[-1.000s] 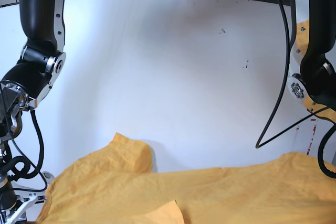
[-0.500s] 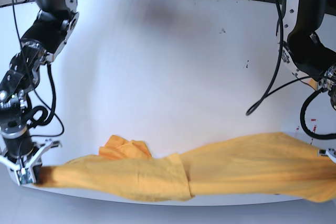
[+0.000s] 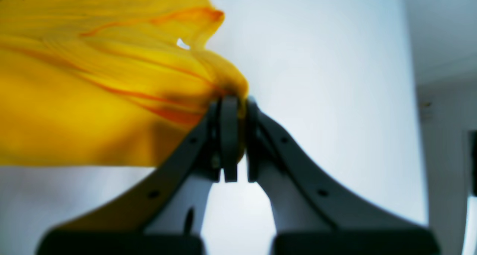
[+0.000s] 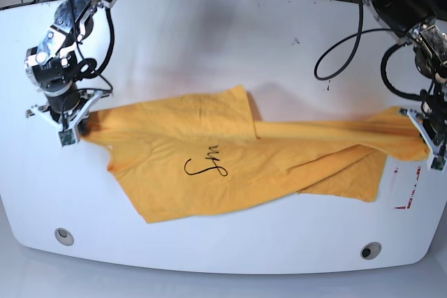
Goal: Layout the t-shirt on the table in an organized manner, then fold the t-shirt properly
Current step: 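Lay the shirt flat, pulling both grippers apart along its shoulder edge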
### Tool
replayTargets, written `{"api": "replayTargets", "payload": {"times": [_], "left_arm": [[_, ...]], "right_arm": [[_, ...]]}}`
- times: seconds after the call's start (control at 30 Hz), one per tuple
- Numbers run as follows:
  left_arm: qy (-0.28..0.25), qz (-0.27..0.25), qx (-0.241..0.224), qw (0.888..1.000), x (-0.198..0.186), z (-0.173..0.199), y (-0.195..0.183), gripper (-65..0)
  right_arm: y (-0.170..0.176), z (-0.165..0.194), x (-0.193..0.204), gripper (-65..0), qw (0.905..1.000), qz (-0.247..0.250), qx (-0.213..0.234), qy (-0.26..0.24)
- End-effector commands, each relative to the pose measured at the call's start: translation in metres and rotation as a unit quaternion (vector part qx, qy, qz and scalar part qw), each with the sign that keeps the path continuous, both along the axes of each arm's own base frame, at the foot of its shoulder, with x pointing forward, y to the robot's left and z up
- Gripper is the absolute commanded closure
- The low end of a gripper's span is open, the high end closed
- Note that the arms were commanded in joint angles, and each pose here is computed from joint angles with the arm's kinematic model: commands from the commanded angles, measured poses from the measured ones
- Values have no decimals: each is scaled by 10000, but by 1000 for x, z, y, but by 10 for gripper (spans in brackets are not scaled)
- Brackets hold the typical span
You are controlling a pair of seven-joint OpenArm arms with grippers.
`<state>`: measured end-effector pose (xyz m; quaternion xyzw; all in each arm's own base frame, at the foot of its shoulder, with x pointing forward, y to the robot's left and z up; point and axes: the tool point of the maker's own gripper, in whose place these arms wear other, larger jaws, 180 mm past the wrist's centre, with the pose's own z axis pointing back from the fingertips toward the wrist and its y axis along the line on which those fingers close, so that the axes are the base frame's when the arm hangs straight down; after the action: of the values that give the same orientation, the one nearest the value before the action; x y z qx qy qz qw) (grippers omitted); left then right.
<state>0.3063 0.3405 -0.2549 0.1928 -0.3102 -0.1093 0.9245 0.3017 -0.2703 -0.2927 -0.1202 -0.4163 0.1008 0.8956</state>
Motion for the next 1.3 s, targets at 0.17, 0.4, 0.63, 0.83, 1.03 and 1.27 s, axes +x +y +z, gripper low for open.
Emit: {"api": "replayTargets", "payload": {"times": [0.17, 0.4, 0.63, 0.83, 1.03, 1.27], "left_arm": [[385, -119, 232, 9989, -38, -33, 7, 0], [807, -248, 188, 9963, -70, -62, 4, 0], [1189, -257, 193, 9924, -95, -79, 5, 0], [1438, -256, 203, 9891, -112, -88, 6, 0], [1638, -258, 212, 9859, -126, -95, 6, 0], [1771, -270, 212, 9836, -137, -101, 7, 0]], "right_arm": [[2, -27, -35, 0, 9996, 11, -17, 288], [3, -48, -61, 0, 9977, 15, -5, 681], [3, -61, -81, 0, 9953, 23, -3, 972], [3, -71, -98, 0, 9928, 23, -3, 1201], [3, -78, -111, 0, 9905, 31, -3, 1378], [4, -84, -123, 0, 9881, 29, 5, 1537]]}}
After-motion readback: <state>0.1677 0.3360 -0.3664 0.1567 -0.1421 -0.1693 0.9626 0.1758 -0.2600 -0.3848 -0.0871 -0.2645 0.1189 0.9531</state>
